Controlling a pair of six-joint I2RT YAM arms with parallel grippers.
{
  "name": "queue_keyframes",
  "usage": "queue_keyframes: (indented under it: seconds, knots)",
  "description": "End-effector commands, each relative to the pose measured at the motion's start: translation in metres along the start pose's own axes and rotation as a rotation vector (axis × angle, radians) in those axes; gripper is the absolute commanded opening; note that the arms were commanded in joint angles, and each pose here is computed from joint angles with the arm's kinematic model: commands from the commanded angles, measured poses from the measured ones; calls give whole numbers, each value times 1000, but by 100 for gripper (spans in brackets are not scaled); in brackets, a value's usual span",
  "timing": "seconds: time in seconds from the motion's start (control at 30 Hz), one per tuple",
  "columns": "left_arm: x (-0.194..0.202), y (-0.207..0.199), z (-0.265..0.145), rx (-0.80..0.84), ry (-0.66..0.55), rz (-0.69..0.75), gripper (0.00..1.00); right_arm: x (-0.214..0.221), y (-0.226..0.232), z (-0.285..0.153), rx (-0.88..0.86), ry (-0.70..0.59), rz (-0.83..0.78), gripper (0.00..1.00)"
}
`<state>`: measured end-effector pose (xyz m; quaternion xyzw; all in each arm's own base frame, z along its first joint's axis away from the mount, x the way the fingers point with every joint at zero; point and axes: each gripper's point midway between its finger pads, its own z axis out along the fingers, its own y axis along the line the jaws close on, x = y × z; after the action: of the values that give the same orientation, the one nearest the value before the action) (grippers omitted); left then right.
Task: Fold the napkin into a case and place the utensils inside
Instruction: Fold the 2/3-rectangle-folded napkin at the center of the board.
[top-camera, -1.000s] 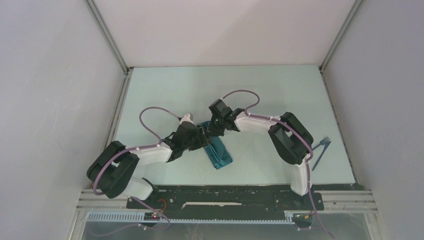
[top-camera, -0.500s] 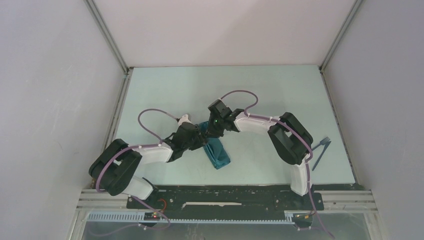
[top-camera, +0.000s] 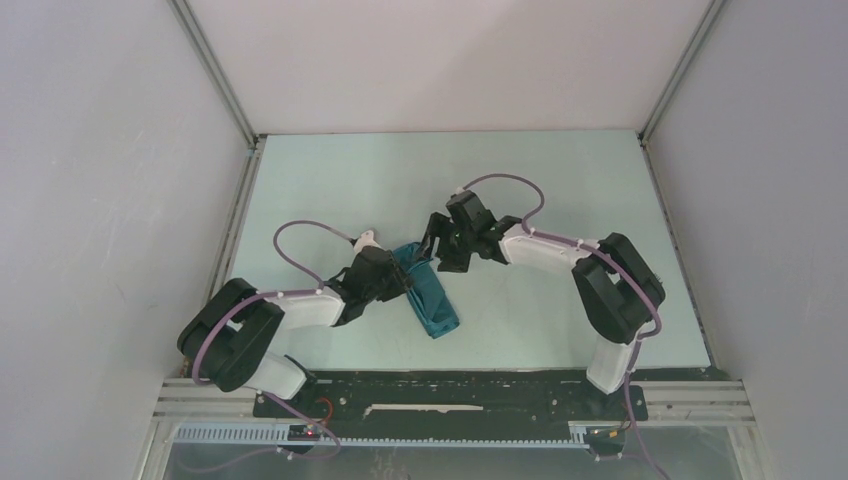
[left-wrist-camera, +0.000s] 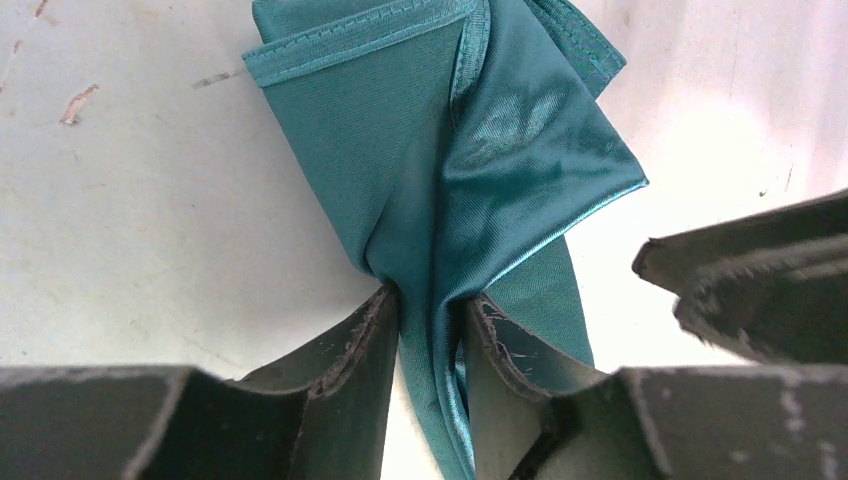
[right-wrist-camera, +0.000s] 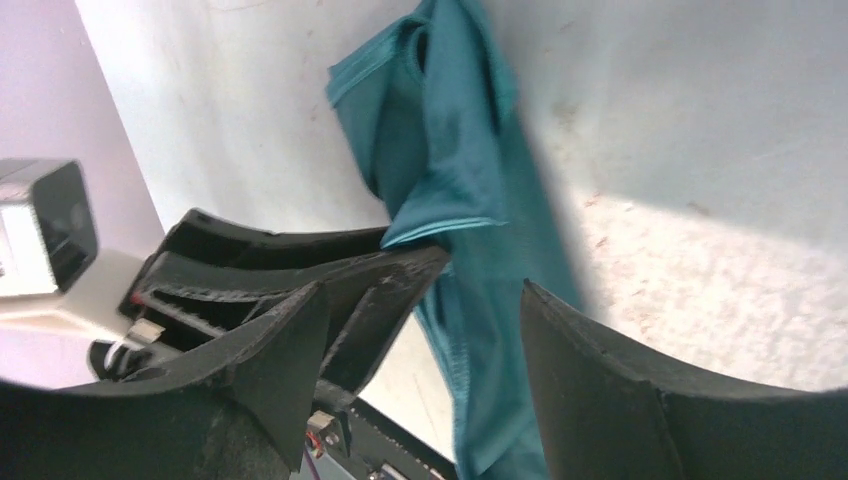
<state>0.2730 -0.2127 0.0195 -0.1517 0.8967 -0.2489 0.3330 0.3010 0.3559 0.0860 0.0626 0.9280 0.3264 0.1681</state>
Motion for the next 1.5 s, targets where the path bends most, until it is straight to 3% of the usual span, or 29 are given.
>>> queue_keyframes:
  seconds: [0.0,0.37,0.73,0.83,1.0,1.17,1.23,1.47]
  knots:
    - [31,53,-4,-171,91,35,39,-17,-2,1,-103,-30,29,77]
    - [32,51,-6,-158,98,33,38,-42,-8,30,-357,-7,-65,71]
    - [32,46,-7,-135,99,24,36,-39,-5,40,-421,23,-132,66]
    - [30,44,-9,-127,92,23,35,-39,0,38,-432,31,-151,56]
    - [30,43,-10,-114,86,24,35,-31,20,31,-463,55,-142,32]
    - [30,40,-10,-83,82,31,37,-16,44,40,-443,84,-59,18]
    - [31,38,-11,-70,88,32,39,-14,48,49,-415,73,-24,10]
    - [28,45,-33,-46,68,13,66,-12,50,65,-372,54,-5,9]
